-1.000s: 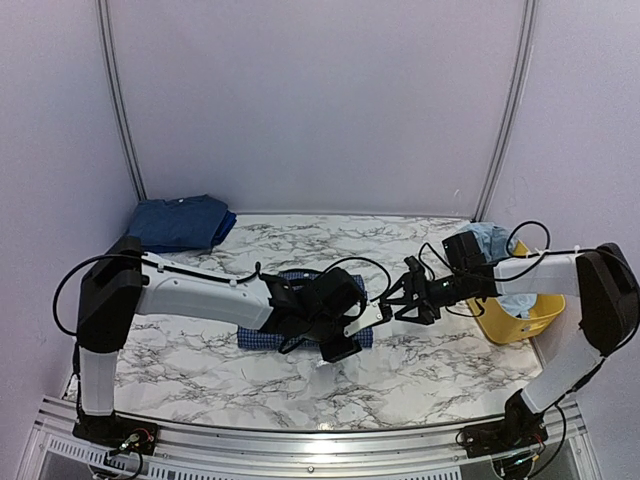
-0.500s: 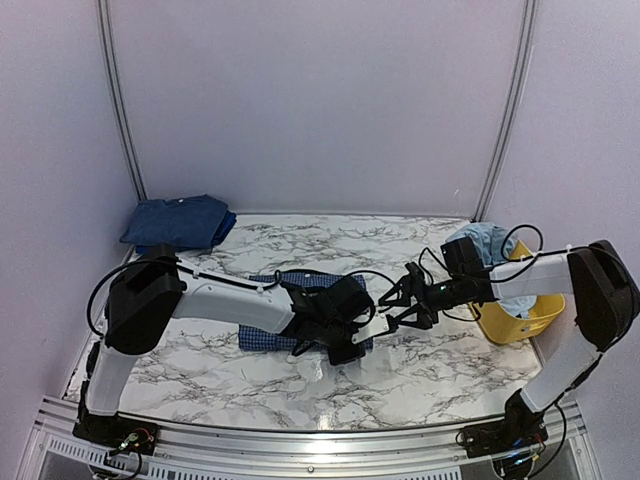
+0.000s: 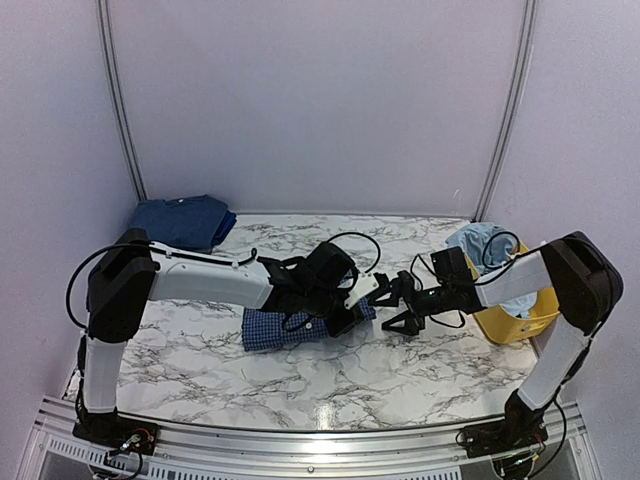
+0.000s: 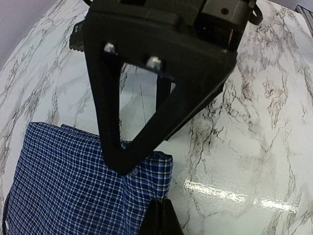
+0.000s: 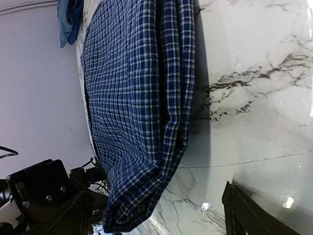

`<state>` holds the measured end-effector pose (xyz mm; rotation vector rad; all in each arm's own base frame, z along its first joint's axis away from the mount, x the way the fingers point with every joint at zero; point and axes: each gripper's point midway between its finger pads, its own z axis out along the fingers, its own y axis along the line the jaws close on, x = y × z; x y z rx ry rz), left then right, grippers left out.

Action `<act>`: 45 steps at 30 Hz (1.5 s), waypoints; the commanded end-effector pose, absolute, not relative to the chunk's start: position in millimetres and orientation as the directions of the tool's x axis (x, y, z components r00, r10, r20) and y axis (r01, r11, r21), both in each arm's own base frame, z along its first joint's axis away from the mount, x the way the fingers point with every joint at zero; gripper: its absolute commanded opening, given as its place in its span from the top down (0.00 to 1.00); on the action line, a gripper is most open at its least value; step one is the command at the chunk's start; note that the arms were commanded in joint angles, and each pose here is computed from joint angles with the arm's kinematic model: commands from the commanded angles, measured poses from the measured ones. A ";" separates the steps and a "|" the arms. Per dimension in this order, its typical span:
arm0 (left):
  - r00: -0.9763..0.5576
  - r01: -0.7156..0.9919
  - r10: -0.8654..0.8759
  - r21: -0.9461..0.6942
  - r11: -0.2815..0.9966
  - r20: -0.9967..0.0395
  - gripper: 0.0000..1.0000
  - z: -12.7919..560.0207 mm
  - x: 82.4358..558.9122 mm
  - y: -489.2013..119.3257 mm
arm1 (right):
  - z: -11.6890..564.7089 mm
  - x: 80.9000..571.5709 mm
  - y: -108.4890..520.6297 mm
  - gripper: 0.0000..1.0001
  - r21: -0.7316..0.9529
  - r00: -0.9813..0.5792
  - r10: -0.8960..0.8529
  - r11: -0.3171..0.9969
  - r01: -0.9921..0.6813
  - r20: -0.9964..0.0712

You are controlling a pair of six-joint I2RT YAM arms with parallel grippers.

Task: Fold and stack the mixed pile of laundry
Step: Pick up the square-folded T-shirt from the center of the board, then pass from the left arm to the right

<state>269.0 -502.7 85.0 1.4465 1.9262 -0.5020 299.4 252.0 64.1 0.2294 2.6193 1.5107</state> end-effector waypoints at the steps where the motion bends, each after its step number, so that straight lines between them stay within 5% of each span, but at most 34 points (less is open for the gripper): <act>1: -0.154 0.945 0.611 0.065 0.320 -0.777 1.00 120.4 266.7 -509.5 | 75.1 313.7 275.2 0.13 0.900 -0.975 0.221 0.423 0.104 0.009; 20: -0.091 0.964 0.609 0.084 0.253 -0.788 1.00 127.1 244.3 -503.1 | 47.1 334.8 311.6 0.46 0.902 -0.958 0.219 0.348 0.256 0.187; 26: -0.099 0.958 0.604 0.088 0.272 -0.791 0.99 129.7 247.7 -503.1 | 39.2 336.3 311.6 0.77 0.884 -0.964 0.202 0.401 0.242 0.172; 29: -0.138 0.941 0.586 0.079 0.330 -0.799 0.74 140.2 253.7 -498.2 | 36.2 332.6 307.2 0.93 0.854 -0.977 0.163 0.481 0.198 0.134; 32: -0.226 0.897 0.551 0.050 0.439 -0.803 0.38 158.3 263.8 -481.2 | 37.7 329.0 299.8 1.00 0.809 -0.992 0.096 0.575 0.118 0.077; 34: -0.284 0.852 0.511 0.030 0.523 -0.811 0.03 175.1 272.8 -462.3 | 40.0 325.8 291.0 1.00 0.762 -0.998 0.049 0.645 0.054 0.029; 40: -0.481 0.697 0.355 -0.104 0.710 -0.801 0.01 198.9 294.6 -400.4 | 48.9 316.0 259.4 1.00 0.630 -0.996 -0.070 0.771 -0.094 -0.062; 45: -0.540 0.650 0.326 -0.139 0.747 -0.776 0.01 199.2 290.0 -364.9 | 71.0 313.0 222.1 1.00 0.485 -0.988 -0.108 0.862 -0.148 -0.109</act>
